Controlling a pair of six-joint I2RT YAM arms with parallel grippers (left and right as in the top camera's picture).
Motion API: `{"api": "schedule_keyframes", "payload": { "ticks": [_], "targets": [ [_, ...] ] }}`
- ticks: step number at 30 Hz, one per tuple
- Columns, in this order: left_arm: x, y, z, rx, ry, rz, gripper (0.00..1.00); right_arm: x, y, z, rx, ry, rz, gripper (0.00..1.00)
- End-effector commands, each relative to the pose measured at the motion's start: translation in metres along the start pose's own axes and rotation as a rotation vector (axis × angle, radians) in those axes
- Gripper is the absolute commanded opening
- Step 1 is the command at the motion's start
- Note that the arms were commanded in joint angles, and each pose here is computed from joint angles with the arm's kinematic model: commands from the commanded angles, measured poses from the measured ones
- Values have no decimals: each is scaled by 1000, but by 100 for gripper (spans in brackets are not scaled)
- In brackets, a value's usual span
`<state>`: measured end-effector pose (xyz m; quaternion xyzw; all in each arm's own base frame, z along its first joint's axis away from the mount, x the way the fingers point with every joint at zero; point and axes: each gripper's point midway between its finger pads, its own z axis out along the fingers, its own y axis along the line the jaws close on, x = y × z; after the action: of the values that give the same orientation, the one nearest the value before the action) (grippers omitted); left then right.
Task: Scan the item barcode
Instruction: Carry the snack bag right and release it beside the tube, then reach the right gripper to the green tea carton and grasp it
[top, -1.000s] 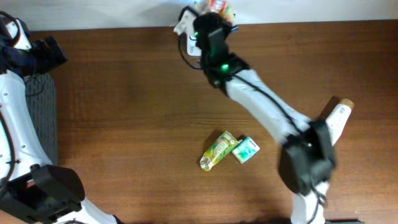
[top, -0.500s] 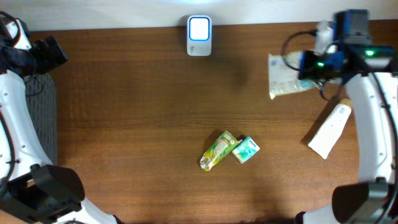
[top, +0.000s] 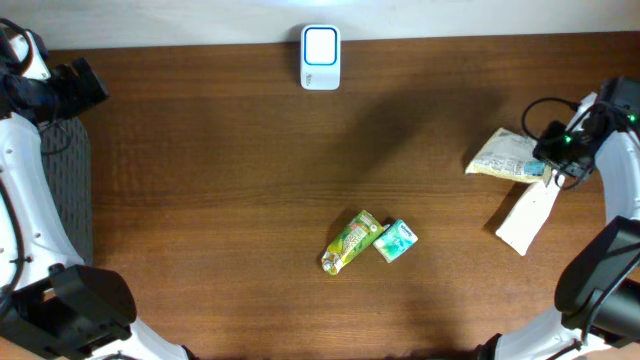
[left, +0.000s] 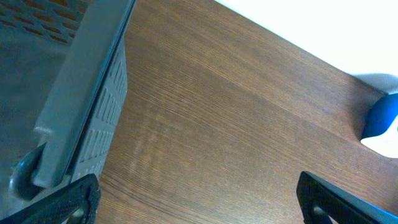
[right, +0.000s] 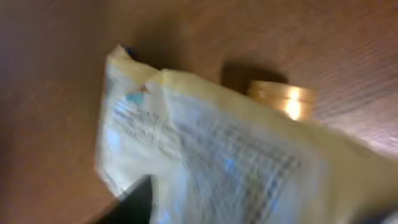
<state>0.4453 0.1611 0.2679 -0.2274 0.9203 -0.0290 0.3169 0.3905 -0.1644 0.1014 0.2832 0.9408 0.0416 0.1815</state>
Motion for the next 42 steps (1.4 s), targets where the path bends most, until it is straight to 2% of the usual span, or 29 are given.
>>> {"api": "schedule_keyframes", "payload": {
  "ticks": [1,2,3,6,9,13,16,19,24,26,28,30,32,34,35,39,42],
  "targets": [
    [-2,8,1,-21,-4,-10,99,-7,-3,-19,22,-9,13,73],
    [-2,8,1,-21,-4,-10,99,-7,-2,-27,28,2,15,93],
    [-2,8,1,-21,-4,-10,99,-8,-2,-34,33,9,16,99],
    [-2,8,1,-21,-4,-10,99,-7,9,-72,32,40,9,99],
    [-2,8,1,-21,-4,-10,99,12,40,-101,-46,114,-17,99],
    [-2,8,1,-21,-4,-10,99,57,104,-100,-238,265,-94,99],
    [-2,8,1,-21,-4,-10,99,98,144,-86,-293,362,-228,100],
    [-2,8,1,-21,-4,-10,99,150,178,-70,-298,463,-336,88],
    [-2,8,1,-21,-4,-11,99,244,229,-45,-287,577,-442,77],
    [-2,8,1,-21,-4,-10,99,276,230,-41,-247,624,-472,76],
    [-2,8,1,-21,-4,-10,99,305,216,-38,-167,678,-504,67],
    [-2,8,1,-21,-4,-10,99,317,208,-37,-140,712,-515,52],
    [-2,8,1,-21,-4,-10,99,323,202,-36,-119,732,-513,28],
    [-2,8,1,-21,-4,-10,99,330,198,-36,-107,748,-521,9],
    [-2,8,1,-21,-4,-10,99,334,197,-36,-100,752,-527,4],
    [-2,8,1,-21,-4,-10,99,343,180,-25,39,708,-492,4],
    [-2,8,1,-21,-4,-10,99,347,189,-10,15,661,-468,4]
  ]
}}
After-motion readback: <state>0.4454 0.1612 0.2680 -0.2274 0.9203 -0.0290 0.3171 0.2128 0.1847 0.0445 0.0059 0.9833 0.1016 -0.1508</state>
